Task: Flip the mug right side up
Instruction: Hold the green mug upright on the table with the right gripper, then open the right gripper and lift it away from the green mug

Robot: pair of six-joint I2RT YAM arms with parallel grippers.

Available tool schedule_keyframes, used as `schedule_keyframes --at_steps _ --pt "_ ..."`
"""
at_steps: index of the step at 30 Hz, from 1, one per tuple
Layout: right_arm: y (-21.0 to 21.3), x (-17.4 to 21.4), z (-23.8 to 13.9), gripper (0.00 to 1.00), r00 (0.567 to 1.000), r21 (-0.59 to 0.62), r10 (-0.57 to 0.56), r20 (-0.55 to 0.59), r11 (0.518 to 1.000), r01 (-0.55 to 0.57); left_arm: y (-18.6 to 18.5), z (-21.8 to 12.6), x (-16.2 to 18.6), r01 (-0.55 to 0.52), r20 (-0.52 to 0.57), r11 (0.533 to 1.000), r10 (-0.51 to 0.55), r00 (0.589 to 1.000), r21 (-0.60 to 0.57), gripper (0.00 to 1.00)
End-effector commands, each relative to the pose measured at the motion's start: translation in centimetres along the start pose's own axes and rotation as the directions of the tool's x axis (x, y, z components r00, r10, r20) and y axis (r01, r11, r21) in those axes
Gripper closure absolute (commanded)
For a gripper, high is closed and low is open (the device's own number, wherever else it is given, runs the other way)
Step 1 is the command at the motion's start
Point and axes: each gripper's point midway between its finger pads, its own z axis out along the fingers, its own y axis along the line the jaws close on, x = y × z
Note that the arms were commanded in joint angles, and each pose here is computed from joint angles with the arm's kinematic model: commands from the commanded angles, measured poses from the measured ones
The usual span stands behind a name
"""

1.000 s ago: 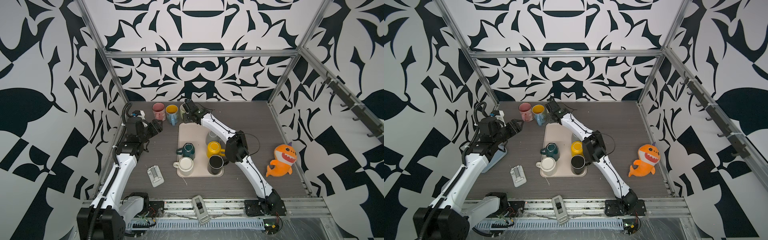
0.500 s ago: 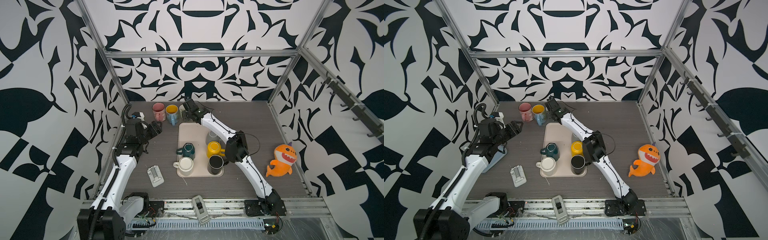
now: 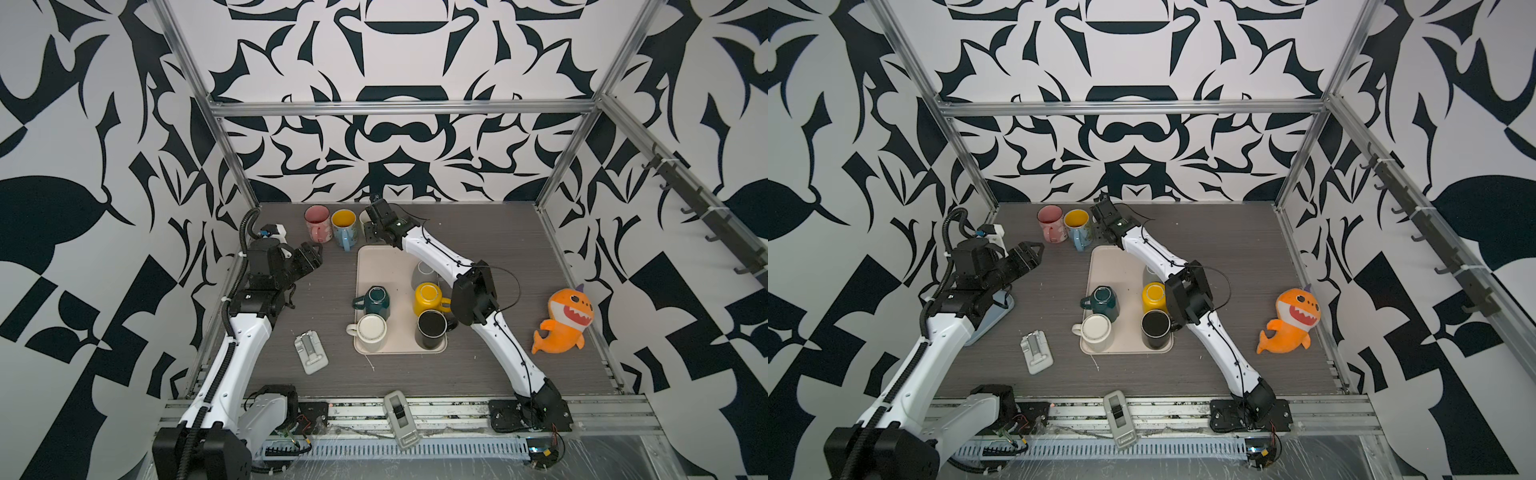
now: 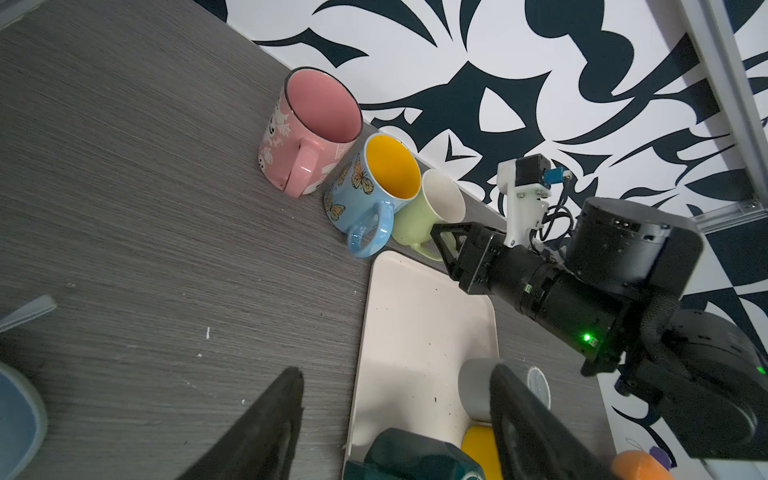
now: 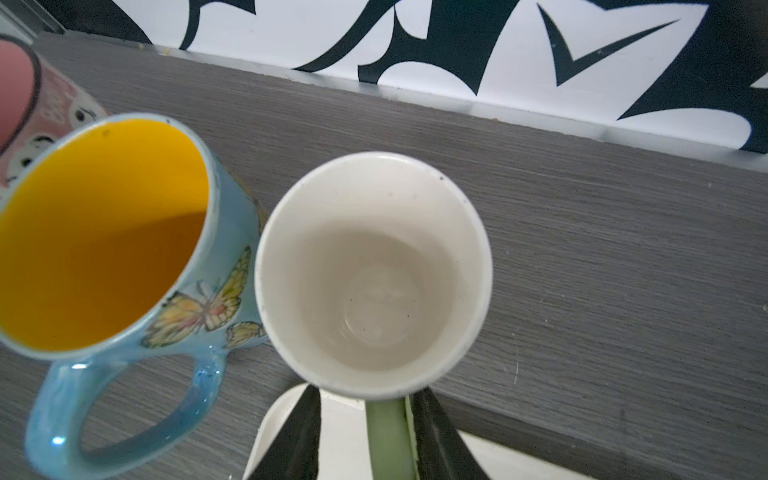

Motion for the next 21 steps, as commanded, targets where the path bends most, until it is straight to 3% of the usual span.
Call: schedule_keyframes --at_steps 1,12,21 --pt "0.8 -4.9 -4.8 0.52 0.992 -0.042 0.041 0.118 0.998 -0.037 0.2 -0.7 0.6 0.011 -0.012 1.0 -0.011 1.0 -0.001 0.26" --pt "0.6 -6.3 -8.2 0.46 0.985 -0.059 0.063 0.16 0.997 -0.054 -1.1 -3.2 -0.3 -0.003 0.026 1.0 0.003 1.0 0.019 0.26" --pt "-2.1 -6.5 -17.4 0.48 0.976 -0.063 0.055 0.212 0.997 -0.042 -1.1 -3.6 -0.6 0.1 0.045 0.995 -0.101 0.994 0.023 0.28"
